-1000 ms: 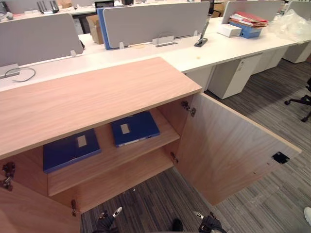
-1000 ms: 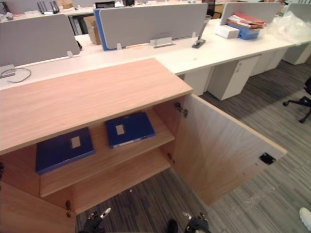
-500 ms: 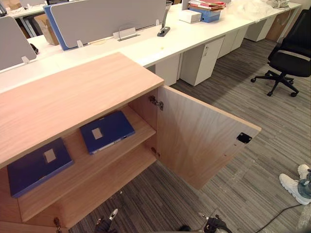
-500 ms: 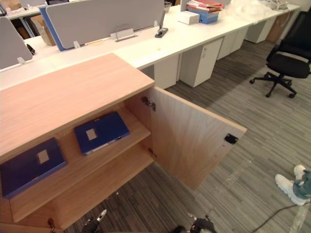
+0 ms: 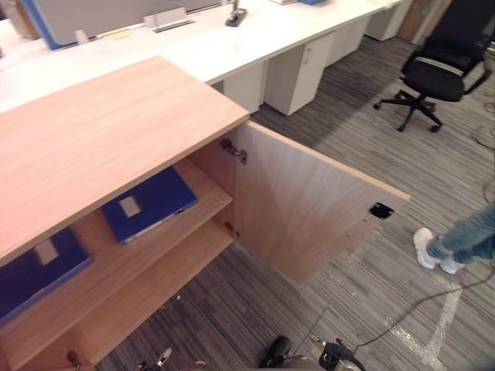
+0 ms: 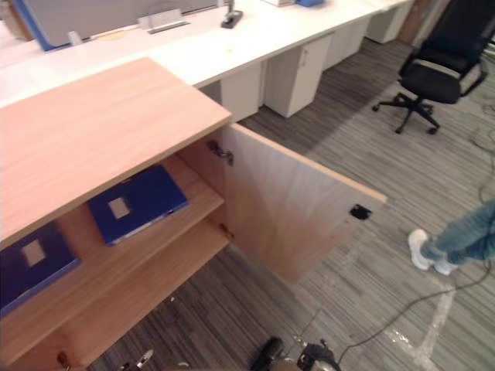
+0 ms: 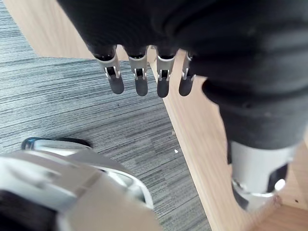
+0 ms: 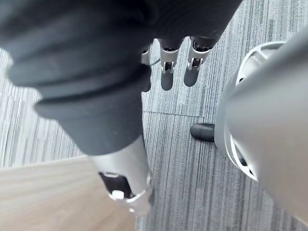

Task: Walk over to the cabinet, pick up the folder, carry it to the office cabinet, place the folder inside the office cabinet, then close the office cabinet door

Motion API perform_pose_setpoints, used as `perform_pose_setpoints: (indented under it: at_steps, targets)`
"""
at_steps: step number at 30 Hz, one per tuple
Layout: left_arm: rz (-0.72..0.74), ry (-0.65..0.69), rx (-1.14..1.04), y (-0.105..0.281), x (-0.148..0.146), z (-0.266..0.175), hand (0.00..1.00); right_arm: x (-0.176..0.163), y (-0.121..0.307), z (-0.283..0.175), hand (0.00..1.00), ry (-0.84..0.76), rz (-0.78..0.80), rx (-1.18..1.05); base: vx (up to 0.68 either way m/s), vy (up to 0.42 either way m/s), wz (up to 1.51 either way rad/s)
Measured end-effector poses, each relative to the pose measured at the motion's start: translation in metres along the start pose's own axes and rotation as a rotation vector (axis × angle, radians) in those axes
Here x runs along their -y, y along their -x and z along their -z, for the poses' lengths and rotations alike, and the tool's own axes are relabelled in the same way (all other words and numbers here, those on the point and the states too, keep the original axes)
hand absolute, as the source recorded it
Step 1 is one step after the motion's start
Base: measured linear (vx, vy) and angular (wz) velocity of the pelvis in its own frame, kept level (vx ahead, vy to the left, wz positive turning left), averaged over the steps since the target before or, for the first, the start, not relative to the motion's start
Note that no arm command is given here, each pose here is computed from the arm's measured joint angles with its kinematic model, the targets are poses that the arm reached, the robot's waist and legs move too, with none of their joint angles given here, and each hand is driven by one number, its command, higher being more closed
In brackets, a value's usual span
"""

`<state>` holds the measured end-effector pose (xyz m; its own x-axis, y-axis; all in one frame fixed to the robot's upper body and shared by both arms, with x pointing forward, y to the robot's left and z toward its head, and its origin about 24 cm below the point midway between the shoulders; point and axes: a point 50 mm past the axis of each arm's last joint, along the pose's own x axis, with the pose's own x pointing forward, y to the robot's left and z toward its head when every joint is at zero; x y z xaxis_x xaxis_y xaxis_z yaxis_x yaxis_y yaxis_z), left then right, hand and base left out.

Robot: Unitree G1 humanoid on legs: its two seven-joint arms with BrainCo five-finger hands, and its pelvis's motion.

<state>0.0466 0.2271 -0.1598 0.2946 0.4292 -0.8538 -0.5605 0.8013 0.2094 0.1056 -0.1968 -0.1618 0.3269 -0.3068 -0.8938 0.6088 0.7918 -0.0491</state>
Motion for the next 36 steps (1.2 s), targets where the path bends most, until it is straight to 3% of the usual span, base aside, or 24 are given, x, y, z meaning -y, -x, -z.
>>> perform_pose_setpoints:
  at_steps: [16, 20, 26, 28, 36]
  targets:
    - [0.007, 0.076, -0.018, 0.004, 0.005, 0.008, 0.00, -0.007, 0.005, -0.006, 0.00, -0.092, -0.003, 0.061, 0.17, 0.091, -0.47]
    - [0.023, 0.034, -0.005, 0.003, 0.006, 0.005, 0.00, -0.014, 0.005, -0.053, 0.00, -0.084, -0.026, 0.218, 0.08, 0.066, -0.09]
    - [0.062, -0.063, 0.026, 0.002, 0.008, -0.001, 0.00, -0.037, 0.026, -0.180, 0.00, -0.143, -0.088, 0.571, -0.01, 0.093, -0.04]
    - [0.066, -0.077, 0.025, 0.002, 0.007, 0.000, 0.00, -0.038, 0.032, -0.203, 0.00, -0.158, -0.086, 0.620, -0.02, 0.052, 0.10]
    - [0.065, -0.096, 0.002, 0.005, 0.002, 0.009, 0.00, -0.039, 0.026, -0.217, 0.00, -0.151, -0.063, 0.561, -0.05, 0.033, 0.02]
